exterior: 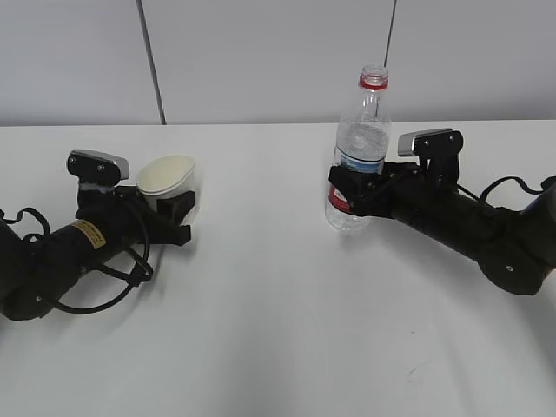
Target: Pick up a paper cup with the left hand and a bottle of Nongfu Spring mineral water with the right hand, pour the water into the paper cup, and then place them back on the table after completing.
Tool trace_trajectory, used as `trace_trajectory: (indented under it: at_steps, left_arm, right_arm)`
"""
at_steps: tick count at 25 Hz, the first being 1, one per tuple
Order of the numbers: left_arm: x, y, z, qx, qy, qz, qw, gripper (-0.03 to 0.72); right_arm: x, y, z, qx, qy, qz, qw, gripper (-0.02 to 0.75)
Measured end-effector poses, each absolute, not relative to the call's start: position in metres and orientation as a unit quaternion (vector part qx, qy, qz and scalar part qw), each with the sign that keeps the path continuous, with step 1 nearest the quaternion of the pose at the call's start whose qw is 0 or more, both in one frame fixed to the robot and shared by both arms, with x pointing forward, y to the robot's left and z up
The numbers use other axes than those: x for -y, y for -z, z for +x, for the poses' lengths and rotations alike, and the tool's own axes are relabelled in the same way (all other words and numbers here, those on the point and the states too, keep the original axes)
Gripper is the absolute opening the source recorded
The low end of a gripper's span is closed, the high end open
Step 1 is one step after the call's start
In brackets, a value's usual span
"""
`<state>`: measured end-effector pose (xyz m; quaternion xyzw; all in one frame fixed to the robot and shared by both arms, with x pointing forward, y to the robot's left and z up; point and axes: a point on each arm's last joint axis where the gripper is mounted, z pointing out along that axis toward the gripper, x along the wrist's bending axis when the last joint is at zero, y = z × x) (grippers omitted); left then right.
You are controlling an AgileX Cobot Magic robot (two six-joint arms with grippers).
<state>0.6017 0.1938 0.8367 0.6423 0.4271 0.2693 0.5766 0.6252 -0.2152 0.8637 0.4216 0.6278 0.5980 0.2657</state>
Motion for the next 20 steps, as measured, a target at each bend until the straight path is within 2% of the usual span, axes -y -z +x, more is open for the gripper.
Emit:
trace_trajectory:
  at_steps: [16, 20]
  left_arm:
    - [-0.181, -0.836, 0.593, -0.393, -0.207, 0.667, 0.598, 0.367]
    - [-0.17, -0.836, 0.588, -0.378, -0.184, 0.676, 0.605, 0.367]
  right_arm:
    - [0.217, -0.867, 0.627, -0.659, -0.56, 0.403, 0.298, 0.494]
    - [0.219, -0.873, 0.628, -0.678, -0.536, 0.396, 0.31, 0.468]
